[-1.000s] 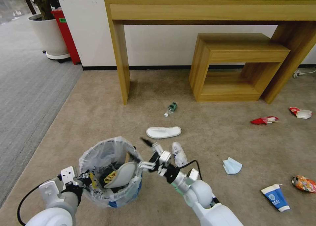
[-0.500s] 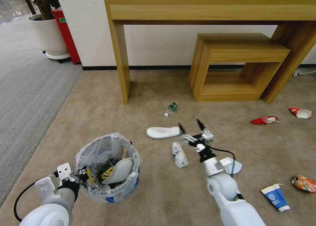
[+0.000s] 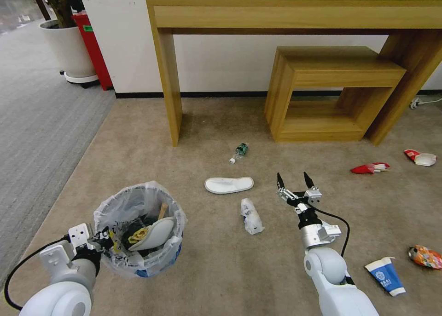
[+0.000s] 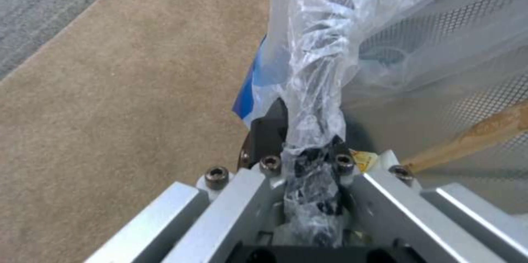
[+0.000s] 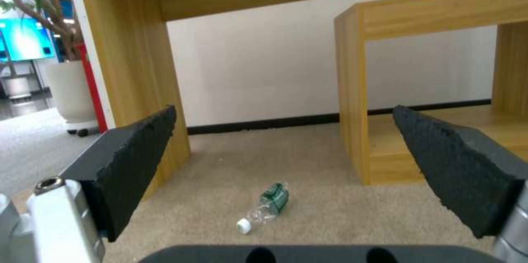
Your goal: Pick up the trash bin and place the garbage on the floor into it.
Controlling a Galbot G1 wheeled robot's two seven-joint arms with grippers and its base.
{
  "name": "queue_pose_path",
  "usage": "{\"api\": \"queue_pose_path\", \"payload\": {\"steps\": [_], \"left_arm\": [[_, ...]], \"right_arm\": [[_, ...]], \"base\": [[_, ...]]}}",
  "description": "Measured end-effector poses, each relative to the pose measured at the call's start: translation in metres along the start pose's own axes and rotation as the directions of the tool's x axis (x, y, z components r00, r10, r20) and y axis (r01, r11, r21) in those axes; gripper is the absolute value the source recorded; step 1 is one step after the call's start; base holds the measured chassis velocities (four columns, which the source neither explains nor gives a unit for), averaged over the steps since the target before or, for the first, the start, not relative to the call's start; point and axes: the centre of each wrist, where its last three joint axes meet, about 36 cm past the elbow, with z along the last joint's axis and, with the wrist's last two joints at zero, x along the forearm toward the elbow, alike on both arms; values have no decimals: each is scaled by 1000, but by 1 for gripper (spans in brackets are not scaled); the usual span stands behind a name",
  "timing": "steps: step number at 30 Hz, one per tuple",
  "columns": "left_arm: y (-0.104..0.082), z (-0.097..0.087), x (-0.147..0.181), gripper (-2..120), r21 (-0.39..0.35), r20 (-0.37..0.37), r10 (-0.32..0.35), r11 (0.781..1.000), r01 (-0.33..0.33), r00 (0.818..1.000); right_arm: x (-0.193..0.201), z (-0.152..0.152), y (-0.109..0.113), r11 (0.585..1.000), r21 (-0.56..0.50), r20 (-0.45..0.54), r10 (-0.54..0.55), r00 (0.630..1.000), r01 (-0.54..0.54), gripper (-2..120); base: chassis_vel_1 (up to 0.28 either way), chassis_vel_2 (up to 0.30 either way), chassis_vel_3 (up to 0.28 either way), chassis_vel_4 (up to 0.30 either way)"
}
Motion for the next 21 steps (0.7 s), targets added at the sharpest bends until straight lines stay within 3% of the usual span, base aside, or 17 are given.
{"api": "queue_pose_path", "payload": {"steps": [6,21], "left_arm": [[2,4,-3,1,-16,4,-41,999,41,999],[0,6,2,1,-37,7,-59,998,59,998]], "right_arm": [[0,4,-1,1000,2,0,4,1000,-4,100],[-1,5,0,1000,-4,10,-4,1000,4,100]], "base": [[0,0,0,0],[0,0,0,0]]}}
